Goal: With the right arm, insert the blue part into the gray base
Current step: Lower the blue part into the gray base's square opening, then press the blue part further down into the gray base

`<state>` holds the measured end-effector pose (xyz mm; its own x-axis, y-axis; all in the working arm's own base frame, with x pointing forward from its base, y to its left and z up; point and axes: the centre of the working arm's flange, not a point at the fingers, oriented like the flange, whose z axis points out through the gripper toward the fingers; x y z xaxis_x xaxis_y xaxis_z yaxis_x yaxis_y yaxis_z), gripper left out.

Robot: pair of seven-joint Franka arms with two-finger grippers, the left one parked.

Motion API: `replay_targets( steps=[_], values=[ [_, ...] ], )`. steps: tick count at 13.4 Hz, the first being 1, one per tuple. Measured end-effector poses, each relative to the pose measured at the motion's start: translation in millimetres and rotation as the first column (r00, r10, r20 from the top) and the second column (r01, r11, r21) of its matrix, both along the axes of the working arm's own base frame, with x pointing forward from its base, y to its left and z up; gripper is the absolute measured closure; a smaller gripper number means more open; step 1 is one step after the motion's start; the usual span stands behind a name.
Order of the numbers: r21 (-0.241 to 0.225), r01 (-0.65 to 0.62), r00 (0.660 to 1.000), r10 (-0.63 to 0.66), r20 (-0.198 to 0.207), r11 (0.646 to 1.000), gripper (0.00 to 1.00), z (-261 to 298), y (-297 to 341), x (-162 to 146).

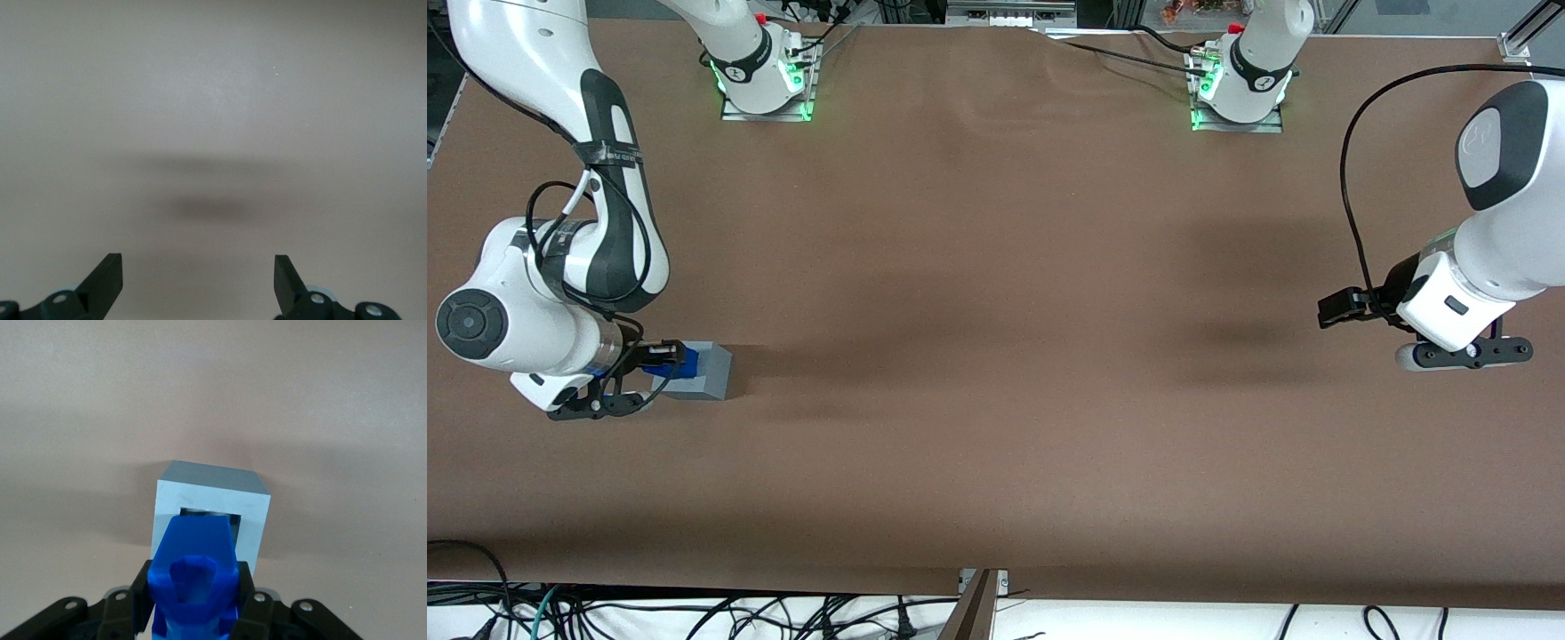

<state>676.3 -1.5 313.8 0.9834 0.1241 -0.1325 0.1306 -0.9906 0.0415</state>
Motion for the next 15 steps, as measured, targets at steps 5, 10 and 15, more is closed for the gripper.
replay_targets(
  steps=[5, 10, 15],
  values=[
    [0.0, 0.003, 1.0, -0.003, -0.01, 1.0, 0.49, -4.3, -0.8, -2.5],
    [-0.006, 0.044, 0.999, -0.044, -0.006, 0.999, 0.49, -4.0, -2.3, -2.4],
    [-0.008, 0.052, 0.999, -0.052, 0.006, 0.999, 0.49, -2.7, -4.2, -1.1]
  ],
)
